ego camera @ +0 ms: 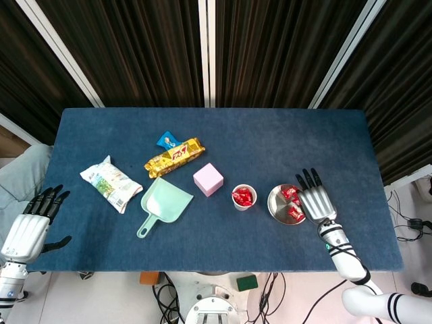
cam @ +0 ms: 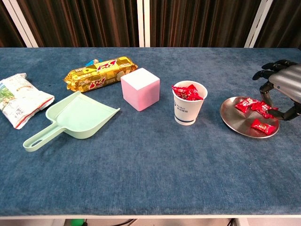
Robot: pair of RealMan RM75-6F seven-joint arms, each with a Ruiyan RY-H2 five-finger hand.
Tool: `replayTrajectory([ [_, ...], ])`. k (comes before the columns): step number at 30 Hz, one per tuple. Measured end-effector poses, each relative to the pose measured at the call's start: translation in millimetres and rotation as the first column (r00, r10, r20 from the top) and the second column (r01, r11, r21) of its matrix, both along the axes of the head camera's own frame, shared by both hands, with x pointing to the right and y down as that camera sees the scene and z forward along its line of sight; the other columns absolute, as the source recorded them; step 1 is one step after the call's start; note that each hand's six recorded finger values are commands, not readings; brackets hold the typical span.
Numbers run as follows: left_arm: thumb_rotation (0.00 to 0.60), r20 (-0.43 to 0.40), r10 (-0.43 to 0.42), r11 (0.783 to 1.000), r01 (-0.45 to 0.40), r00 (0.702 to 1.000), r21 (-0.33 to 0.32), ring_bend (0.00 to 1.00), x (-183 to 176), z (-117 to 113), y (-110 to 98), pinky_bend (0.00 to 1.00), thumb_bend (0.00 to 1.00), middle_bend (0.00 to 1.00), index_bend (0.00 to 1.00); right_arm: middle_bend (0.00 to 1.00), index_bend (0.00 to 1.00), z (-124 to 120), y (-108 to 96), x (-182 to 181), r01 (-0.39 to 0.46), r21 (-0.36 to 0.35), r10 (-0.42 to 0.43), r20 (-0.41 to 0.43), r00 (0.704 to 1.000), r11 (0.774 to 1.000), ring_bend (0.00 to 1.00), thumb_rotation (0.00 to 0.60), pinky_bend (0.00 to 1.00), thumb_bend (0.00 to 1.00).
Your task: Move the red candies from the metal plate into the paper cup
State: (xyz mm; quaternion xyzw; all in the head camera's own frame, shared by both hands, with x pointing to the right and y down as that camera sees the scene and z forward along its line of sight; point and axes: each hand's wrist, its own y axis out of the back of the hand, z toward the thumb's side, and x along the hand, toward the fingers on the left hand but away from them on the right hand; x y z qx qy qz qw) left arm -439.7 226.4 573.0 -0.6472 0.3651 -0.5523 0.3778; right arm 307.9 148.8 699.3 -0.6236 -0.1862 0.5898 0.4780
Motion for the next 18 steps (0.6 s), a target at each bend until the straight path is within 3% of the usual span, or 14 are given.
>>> replayTrajectory([
  [10, 0.6, 0.002, 0.003, 1.0, -0.003, 1.0, 0.0, 0.0, 1, 0, 0, 0.15, 0.1, 0.03, 0.09, 0.12, 0.7, -48, -30, -69, 0.091, 0.131, -0.115, 0.192, 0.975, 0.987, 0.0, 0.6, 0.0, 0.48],
  [18, 0.6, -0.001, -0.004, 1.0, 0.004, 1.0, 0.003, 0.0, -1, -1, 0, 0.15, 0.1, 0.03, 0.09, 0.11, 0.7, -40, -30, -121, 0.167, 0.128, -0.192, 0.219, 0.957, 0.978, 0.0, 0.6, 0.0, 0.48],
])
